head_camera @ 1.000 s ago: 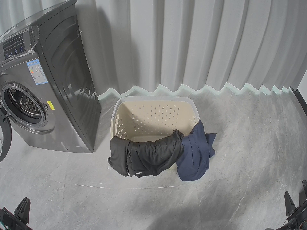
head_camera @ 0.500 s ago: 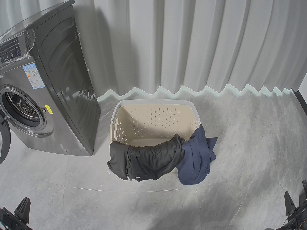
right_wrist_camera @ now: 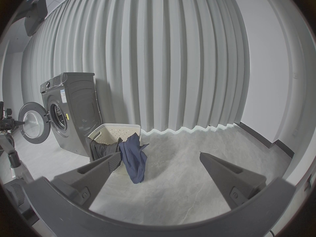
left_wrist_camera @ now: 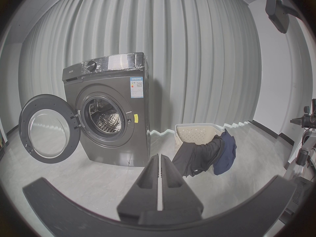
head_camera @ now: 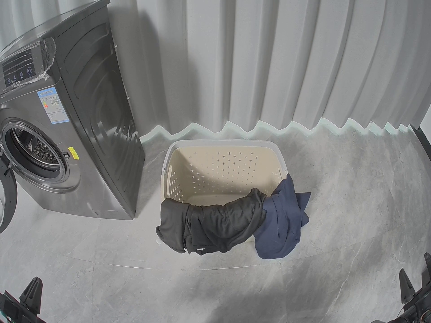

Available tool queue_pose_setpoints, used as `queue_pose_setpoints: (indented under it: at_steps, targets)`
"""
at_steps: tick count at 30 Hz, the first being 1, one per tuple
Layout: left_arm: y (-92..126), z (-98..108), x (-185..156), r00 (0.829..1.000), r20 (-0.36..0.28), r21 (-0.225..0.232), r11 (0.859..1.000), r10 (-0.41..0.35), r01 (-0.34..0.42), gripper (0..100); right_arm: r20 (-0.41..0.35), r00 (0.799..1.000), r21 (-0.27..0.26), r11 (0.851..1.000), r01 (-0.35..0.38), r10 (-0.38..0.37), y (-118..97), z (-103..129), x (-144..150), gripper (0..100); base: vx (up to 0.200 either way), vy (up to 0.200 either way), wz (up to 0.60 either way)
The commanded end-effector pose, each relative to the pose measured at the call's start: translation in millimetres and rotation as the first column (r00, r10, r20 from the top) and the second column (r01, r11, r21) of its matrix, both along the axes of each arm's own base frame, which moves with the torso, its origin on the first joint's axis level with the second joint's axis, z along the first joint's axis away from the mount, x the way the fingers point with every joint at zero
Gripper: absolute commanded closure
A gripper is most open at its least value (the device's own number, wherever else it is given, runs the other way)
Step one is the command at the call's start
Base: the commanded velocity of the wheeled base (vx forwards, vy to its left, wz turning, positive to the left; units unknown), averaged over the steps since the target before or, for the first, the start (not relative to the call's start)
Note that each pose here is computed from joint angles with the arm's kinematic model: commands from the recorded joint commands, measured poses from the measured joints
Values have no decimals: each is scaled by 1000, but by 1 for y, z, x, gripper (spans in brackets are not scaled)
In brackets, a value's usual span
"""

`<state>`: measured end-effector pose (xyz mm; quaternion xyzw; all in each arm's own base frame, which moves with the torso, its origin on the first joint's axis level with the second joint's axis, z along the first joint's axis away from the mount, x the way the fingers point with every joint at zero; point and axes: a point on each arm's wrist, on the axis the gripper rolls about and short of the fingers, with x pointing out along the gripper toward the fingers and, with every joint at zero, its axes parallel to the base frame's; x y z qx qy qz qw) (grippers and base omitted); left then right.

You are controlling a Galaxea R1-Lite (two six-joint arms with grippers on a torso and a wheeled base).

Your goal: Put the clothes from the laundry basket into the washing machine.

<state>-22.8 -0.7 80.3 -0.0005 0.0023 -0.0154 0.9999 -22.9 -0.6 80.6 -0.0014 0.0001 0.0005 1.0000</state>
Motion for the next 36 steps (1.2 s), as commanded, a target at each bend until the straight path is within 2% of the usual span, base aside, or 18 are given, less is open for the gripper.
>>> queue_pose_setpoints:
  at_steps: [1,10,13,15,18,20,21,23,24,25,26,28,32,36]
  targets:
    - [0,-5,0,1000,2,-1,1000,0,0,100,0,1000,0,1000,0,0,0,-5,0,0,0,0,0]
    - [0,-5,0,1000,2,-2,1000,0,0,100,-1,1000,10,1000,-4,4,0,-5,0,0,0,0,0]
    - [0,-5,0,1000,2,-2,1000,0,0,100,-3,1000,9,1000,-4,4,0,-5,0,0,200,0,0]
    - [0,-5,0,1000,2,-2,1000,0,0,100,25,1000,5,1000,15,-15,0,-2,0,0,200,0,0]
    - [0,-5,0,1000,2,-1,1000,0,0,100,171,985,2,1000,30,-30,-1,21,-5,0,67,0,0]
    - [0,-5,0,1000,2,-1,1000,0,0,100,186,982,-2,1000,11,-11,0,29,-9,0,0,0,0]
    - [0,-5,0,1000,2,1,1000,0,0,100,156,988,-4,1000,-3,3,0,28,-9,0,0,0,0]
    - [0,-5,0,1000,2,2,1000,0,0,100,20,998,4,999,-54,54,0,24,-3,0,0,0,0]
    - [0,-5,0,1000,2,5,1000,0,0,100,-43,996,10,997,-78,79,0,22,0,0,0,0,0]
    - [0,-5,0,1000,2,5,1000,0,0,100,-43,996,10,997,-78,79,0,22,0,0,0,0,0]
    - [0,-5,0,1000,2,5,1000,0,0,100,-148,983,32,994,-105,108,1,22,8,0,0,0,0]
    - [0,-5,0,1000,2,5,1000,0,0,100,-244,963,37,993,-112,117,1,24,19,0,0,0,0]
    - [0,-5,0,1000,2,5,1000,0,0,100,-329,936,41,993,-114,121,3,40,45,0,0,0,0]
    - [0,-5,0,1000,2,4,1000,0,0,100,-348,929,45,992,-117,125,6,49,74,0,0,0,0]
